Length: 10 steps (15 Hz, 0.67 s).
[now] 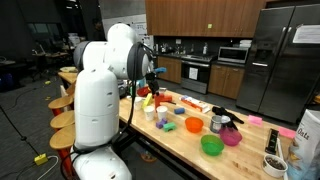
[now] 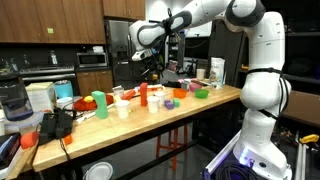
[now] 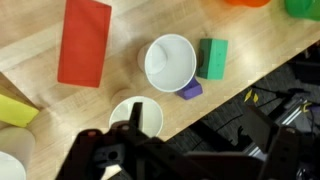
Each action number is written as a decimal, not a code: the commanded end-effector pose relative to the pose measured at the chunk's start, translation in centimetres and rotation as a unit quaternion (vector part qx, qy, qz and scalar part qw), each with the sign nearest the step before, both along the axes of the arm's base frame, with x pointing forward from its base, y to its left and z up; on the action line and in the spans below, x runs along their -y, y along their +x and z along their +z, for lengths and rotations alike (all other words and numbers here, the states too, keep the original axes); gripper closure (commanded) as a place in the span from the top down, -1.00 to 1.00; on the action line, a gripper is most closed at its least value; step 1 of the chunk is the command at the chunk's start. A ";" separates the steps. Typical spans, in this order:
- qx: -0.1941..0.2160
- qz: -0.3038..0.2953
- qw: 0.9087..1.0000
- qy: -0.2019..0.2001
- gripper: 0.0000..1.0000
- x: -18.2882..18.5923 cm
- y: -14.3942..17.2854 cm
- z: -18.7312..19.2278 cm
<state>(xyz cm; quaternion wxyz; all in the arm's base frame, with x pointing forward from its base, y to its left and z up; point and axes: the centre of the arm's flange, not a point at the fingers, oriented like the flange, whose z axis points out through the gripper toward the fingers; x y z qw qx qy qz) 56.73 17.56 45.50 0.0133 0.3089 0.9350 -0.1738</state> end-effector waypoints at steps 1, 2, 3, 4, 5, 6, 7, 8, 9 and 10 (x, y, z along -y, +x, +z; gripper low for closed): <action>0.045 0.089 0.995 -0.011 1.00 1.2 0.9 1.5; 0.061 0.112 0.992 -0.006 1.00 1.5 1.3 1.8; 0.075 0.135 0.988 -0.001 1.00 1.7 2.0 1.9; 0.089 0.160 0.983 0.005 1.00 2.1 2.7 2.1; 0.102 0.183 0.978 0.014 1.00 2.6 3.4 2.4; 0.112 0.209 0.971 0.019 1.00 3.1 4.2 2.7; 0.119 0.236 0.964 0.021 1.00 3.6 4.9 3.1; 0.125 0.263 0.956 0.028 1.00 4.2 5.5 3.3; 0.130 0.288 0.948 0.034 1.00 4.8 6.0 3.5; 0.134 0.313 0.939 0.042 1.00 5.3 6.5 3.6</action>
